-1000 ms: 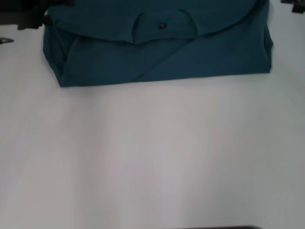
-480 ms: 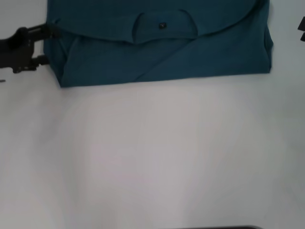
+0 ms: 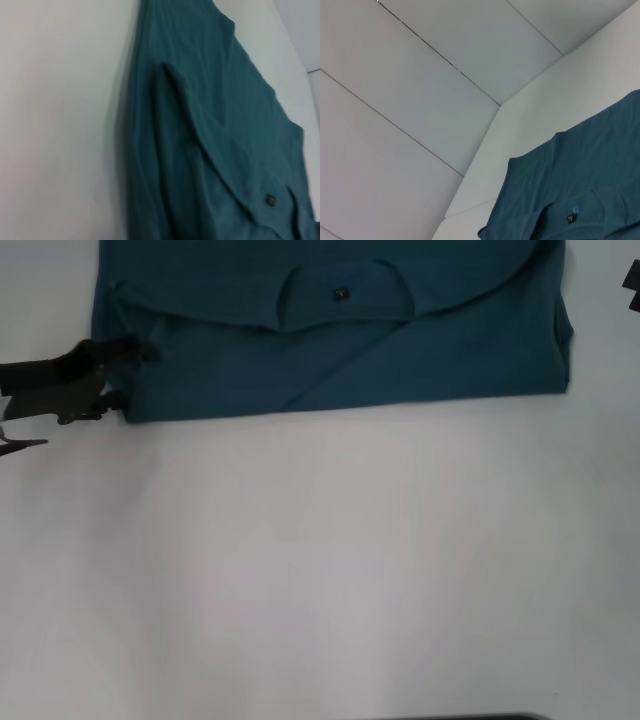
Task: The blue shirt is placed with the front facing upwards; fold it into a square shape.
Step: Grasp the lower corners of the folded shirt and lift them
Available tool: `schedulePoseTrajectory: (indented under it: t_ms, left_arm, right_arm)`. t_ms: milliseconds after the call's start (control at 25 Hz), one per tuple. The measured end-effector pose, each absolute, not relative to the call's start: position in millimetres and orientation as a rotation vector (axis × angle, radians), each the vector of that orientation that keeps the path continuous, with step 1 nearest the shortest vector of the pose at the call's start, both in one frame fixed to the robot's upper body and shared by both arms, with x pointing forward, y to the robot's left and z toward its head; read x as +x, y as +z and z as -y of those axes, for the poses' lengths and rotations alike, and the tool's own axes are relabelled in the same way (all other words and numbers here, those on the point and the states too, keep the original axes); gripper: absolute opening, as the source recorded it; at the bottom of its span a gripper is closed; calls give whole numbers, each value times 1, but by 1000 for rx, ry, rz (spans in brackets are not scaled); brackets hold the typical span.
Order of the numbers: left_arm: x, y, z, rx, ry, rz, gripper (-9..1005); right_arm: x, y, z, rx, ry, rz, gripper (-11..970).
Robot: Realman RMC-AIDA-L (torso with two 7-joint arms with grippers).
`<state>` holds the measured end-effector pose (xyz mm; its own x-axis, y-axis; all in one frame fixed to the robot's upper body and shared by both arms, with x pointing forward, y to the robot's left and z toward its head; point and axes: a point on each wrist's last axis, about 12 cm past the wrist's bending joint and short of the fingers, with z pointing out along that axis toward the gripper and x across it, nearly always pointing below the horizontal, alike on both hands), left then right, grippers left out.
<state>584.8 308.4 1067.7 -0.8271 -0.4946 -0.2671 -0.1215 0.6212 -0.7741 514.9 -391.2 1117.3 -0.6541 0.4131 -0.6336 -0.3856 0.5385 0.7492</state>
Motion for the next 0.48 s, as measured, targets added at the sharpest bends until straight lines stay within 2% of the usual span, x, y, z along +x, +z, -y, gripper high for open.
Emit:
schedulePoseTrajectory:
  t_ms: [320, 480]
  left_arm:
    - [594, 1069, -283, -372, -1068, -2437, 859]
    - [597, 1072, -283, -387, -1065, -2449, 832]
  right_arm:
    - [512, 1117, 394, 42, 1203, -1929, 894]
    - [511, 1117, 396, 50, 1211, -1917, 891]
